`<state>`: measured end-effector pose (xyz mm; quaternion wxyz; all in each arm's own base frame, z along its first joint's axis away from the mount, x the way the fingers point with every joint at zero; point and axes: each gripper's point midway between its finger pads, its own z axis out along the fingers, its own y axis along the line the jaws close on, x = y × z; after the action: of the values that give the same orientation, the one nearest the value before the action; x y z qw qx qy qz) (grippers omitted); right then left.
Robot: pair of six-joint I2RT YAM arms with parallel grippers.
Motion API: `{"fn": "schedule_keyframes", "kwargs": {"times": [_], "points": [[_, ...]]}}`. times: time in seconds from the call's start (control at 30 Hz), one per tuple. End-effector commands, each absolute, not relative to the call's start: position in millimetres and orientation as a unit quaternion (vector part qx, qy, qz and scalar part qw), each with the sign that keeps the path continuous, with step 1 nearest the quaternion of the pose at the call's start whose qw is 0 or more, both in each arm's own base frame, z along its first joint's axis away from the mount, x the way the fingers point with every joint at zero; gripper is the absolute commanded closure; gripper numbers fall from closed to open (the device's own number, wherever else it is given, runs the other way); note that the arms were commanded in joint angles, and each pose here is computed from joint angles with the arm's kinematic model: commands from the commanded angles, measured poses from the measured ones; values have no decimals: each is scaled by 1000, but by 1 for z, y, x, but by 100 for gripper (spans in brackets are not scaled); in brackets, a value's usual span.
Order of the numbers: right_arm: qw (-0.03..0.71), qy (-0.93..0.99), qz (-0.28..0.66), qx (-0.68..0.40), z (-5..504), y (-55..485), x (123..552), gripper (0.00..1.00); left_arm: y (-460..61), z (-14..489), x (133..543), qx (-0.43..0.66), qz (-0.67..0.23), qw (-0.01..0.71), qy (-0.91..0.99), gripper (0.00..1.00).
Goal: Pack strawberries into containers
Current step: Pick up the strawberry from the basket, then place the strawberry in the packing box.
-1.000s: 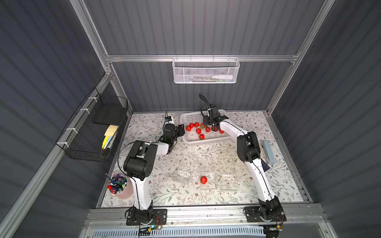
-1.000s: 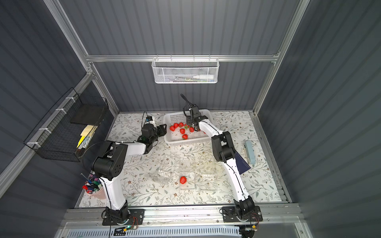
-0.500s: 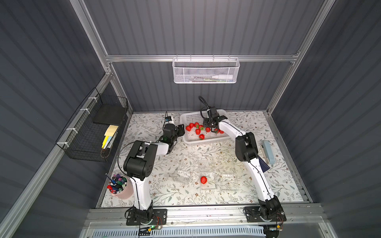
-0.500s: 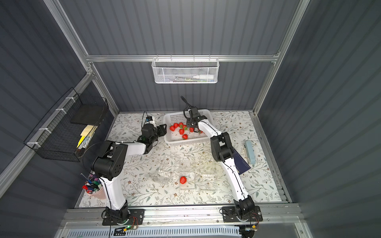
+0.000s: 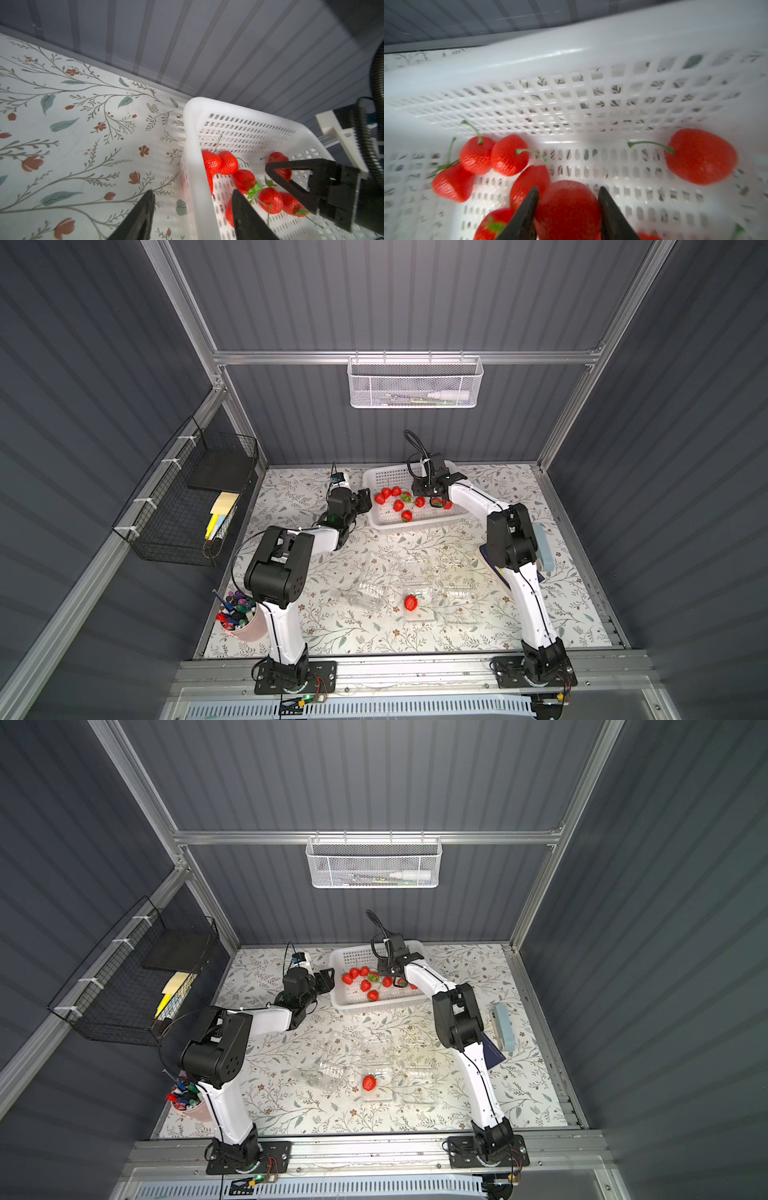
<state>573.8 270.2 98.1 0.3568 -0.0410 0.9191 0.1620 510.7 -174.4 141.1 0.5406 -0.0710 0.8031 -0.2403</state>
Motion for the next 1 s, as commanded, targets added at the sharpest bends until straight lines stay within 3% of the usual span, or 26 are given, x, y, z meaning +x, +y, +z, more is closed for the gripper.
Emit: {"fn": "schedule_keyframes", "kwargs": {"times": [0.0,0.23,0.47,0.77,0.97], "points": [[402,894,191,-55,153,277,565,75,-174,167,501,-68,-242,556,792,39],[397,893,199,-73,188,280,498,76,-167,210,486,-71,-247,586,768,36],[347,910,186,-131,191,298,371,77,-161,239,480,-74,-247,607,752,26],[186,946,151,-219,120,298,231,77,-164,248,478,-68,-260,611,745,15],[130,958,128,-223,81,284,193,76,-155,269,468,-78,-257,632,727,9]]}}
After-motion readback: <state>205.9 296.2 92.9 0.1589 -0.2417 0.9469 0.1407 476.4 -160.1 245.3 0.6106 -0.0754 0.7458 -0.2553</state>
